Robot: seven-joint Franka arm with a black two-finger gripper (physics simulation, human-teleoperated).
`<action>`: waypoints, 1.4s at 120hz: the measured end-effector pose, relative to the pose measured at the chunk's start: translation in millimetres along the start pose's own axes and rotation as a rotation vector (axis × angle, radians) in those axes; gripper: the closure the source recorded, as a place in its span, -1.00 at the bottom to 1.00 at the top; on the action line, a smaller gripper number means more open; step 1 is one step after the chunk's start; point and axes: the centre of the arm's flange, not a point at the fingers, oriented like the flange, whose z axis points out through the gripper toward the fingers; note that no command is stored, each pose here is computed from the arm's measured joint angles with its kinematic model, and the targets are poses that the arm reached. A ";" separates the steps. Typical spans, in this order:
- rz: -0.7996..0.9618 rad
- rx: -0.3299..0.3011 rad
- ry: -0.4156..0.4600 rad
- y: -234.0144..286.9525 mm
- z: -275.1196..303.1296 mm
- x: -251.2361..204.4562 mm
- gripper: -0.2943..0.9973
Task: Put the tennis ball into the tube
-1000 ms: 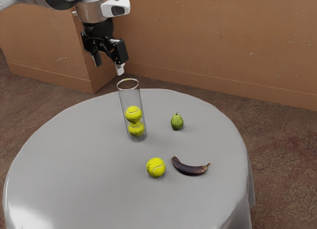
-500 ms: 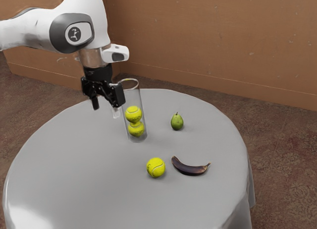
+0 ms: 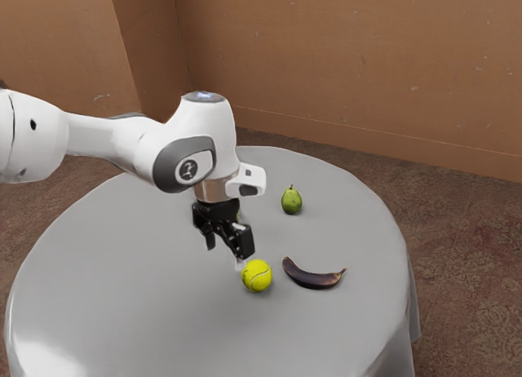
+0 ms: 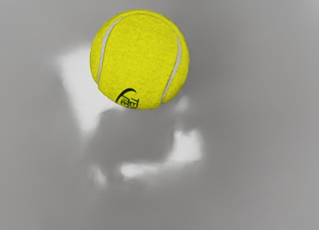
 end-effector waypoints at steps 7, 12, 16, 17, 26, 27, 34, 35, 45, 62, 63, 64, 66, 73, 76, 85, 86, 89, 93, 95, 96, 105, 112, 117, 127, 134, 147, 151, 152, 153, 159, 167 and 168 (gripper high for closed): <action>0.013 0.012 0.013 0.3 8.1 6.6 -0.54; 0.020 0.021 0.029 -1.5 9.1 13.7 -0.54; 0.024 0.026 0.042 -3.0 9.7 21.7 -0.54; 0.025 0.027 0.045 -3.2 9.9 23.6 -0.54; 0.032 0.031 0.055 -4.5 18.4 38.1 -0.54; 0.032 0.031 0.056 -4.6 19.3 39.0 -0.54; 0.036 0.033 0.052 -5.4 27.1 42.5 -0.54; 0.037 0.033 0.050 -5.5 28.7 42.8 -0.54; 0.039 0.031 0.034 -7.3 44.0 45.9 -0.54; 0.045 0.030 0.016 -13.2 63.6 51.2 -0.54; 0.046 0.030 0.017 -13.4 64.1 51.8 -0.54; 0.047 0.030 0.017 -13.4 64.6 52.6 -0.54; 0.049 0.030 0.018 -13.5 65.7 54.1 -0.54; 0.052 0.026 0.016 -13.5 71.3 57.9 -0.54; 0.053 0.023 0.012 -13.5 74.9 58.9 -0.54; 0.054 0.017 0.003 -13.9 84.7 61.8 -0.54; 0.054 0.016 0.002 -13.9 85.6 62.5 -0.54; 0.054 0.014 0.001 -13.8 88.3 64.1 -0.54; 0.054 0.011 0.000 -14.0 90.9 65.7 -0.54; 0.053 0.008 0.000 -14.0 92.3 66.3 -0.54; 0.052 0.007 0.000 -13.9 93.0 66.7 -0.54; 0.050 -0.002 -0.004 -14.0 100.6 69.5 -0.54; 0.049 -0.006 -0.004 -14.1 105.0 72.7 -0.54; 0.049 -0.008 -0.006 -14.5 107.9 73.7 -0.54; 0.049 -0.010 -0.001 -15.5 108.4 76.7 -0.54; 0.050 -0.011 -0.007 -16.0 114.2 77.3 -0.54; 0.051 -0.012 -0.009 -16.8 119.2 77.9 -0.51; 0.051 -0.012 -0.008 -17.1 119.2 78.0 -0.42; 0.051 -0.012 -0.008 -17.1 119.1 78.1 -0.39; 0.051 -0.012 -0.007 -17.1 119.1 78.1 -0.36; 0.052 -0.011 -0.006 -17.0 118.8 78.3 -0.16; 0.053 -0.006 -0.003 -17.1 118.2 78.6 -0.04; 0.053 -0.006 -0.003 -17.0 118.1 78.6 -0.03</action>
